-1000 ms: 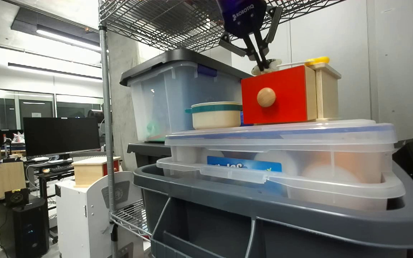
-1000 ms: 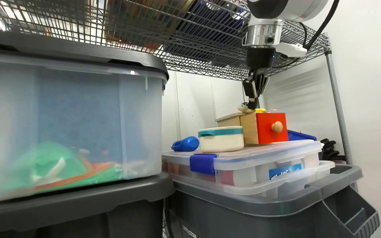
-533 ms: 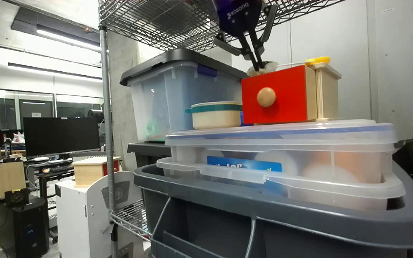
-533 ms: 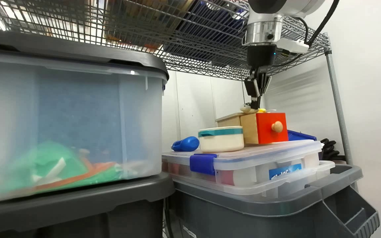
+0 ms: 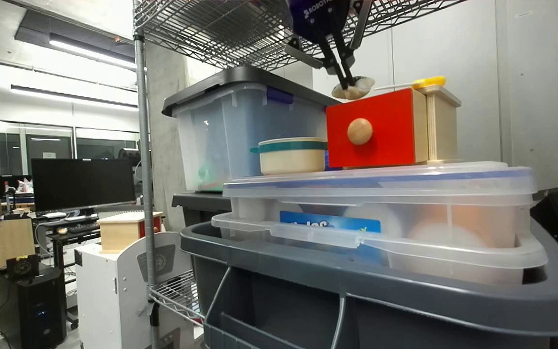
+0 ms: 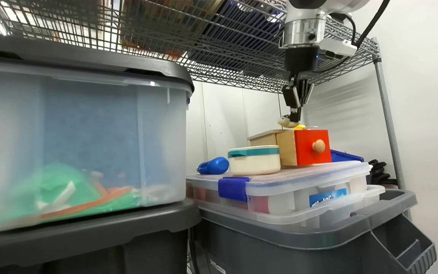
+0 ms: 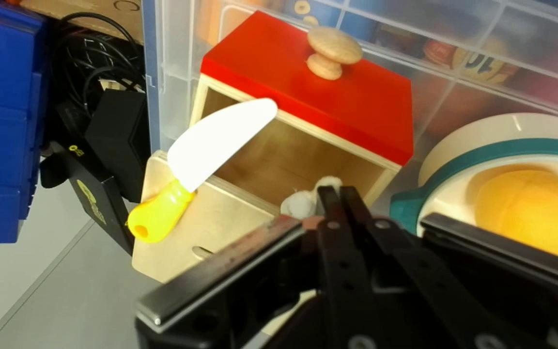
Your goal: Put the brown plush, the teddy toy and the white toy in the drawer, and the scissors in the white container
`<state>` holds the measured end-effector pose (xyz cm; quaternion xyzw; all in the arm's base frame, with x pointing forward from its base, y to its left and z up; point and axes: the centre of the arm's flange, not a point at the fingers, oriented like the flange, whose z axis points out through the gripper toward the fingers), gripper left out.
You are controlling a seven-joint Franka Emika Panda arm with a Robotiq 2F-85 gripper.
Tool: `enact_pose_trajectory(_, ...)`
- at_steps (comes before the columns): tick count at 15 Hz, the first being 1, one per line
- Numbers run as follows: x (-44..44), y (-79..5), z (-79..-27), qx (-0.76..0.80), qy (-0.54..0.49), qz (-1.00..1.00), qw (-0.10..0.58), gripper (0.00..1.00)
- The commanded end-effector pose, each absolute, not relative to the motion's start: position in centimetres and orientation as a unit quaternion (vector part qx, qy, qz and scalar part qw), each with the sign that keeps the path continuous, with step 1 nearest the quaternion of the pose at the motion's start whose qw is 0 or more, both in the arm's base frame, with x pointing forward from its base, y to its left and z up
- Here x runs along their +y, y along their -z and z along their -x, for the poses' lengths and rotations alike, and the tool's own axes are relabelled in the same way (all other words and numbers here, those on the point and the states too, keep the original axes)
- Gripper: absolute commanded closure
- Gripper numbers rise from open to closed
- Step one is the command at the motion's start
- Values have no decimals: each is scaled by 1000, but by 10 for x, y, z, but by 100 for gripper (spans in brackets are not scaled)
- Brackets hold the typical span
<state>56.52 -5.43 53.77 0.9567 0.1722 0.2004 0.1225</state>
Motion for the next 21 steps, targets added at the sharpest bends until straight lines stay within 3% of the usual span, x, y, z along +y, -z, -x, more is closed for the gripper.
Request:
enact_pose_trajectory(1,-52,-549,-549,166,-195,-958,130,99)
enact_pose_trajectory(16,-73,-532,-543,142,-178,-966,126,99)
enact_pose_trajectory(17,-73,-531,-543,141,-177,-966,126,76)
enact_pose_trajectory(21,-73,-532,-544,140,-178,-966,127,48)
